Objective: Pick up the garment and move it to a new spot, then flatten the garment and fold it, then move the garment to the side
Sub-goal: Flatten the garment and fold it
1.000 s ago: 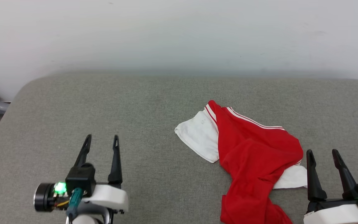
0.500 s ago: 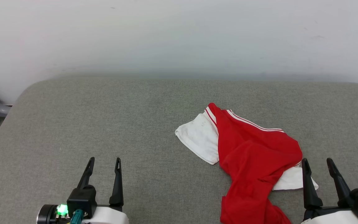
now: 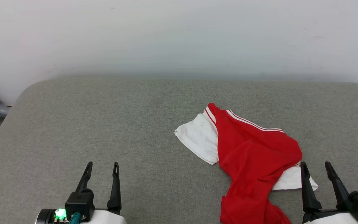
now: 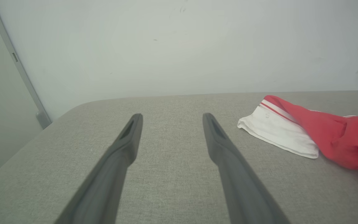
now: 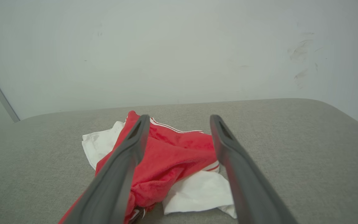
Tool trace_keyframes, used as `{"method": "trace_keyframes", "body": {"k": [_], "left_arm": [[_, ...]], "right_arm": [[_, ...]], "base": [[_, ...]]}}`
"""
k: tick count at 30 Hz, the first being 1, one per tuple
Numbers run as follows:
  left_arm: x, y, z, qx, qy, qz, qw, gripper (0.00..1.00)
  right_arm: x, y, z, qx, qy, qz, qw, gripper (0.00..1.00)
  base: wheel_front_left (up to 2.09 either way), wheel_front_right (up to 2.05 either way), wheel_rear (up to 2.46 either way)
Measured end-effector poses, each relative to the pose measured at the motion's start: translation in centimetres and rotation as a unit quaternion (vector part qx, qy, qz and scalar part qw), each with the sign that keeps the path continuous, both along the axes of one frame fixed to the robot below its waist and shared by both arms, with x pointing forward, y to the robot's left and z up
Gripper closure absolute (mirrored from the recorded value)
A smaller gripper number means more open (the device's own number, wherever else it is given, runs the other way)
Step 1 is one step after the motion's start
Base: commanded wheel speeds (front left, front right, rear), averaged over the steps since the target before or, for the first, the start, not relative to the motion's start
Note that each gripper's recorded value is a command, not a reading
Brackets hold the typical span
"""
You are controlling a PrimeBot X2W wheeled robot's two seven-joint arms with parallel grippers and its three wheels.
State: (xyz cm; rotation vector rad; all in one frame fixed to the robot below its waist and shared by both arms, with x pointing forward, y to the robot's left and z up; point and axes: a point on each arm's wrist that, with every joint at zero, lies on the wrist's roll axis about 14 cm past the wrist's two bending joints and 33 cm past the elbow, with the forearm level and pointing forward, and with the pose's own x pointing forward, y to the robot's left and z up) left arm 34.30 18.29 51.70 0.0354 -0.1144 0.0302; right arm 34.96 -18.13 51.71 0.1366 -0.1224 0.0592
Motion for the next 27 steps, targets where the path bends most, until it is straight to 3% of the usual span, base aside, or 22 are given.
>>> {"method": "trace_keyframes", "body": {"k": [13,22,27], "left_arm": [[1.0,-0.2,0.8,0.003,-0.012,-0.015,1.000,0.00],[6.8,-1.9,7.1,0.049,-0.095,-0.093,0.990,0.00],[11.1,-3.6,8.6,0.073,-0.105,-0.137,0.982,0.00]], "right_arm": [[0.0,0.1,0.0,0.000,0.000,0.001,1.000,0.00],[0.7,-0.4,0.4,-0.008,-0.007,-0.007,1.000,0.00],[1.9,-0.7,0.6,-0.013,-0.009,-0.013,1.000,0.00]], "base": [[0.00,0.00,0.00],[0.00,0.00,0.00],[0.00,0.00,0.00]]}}
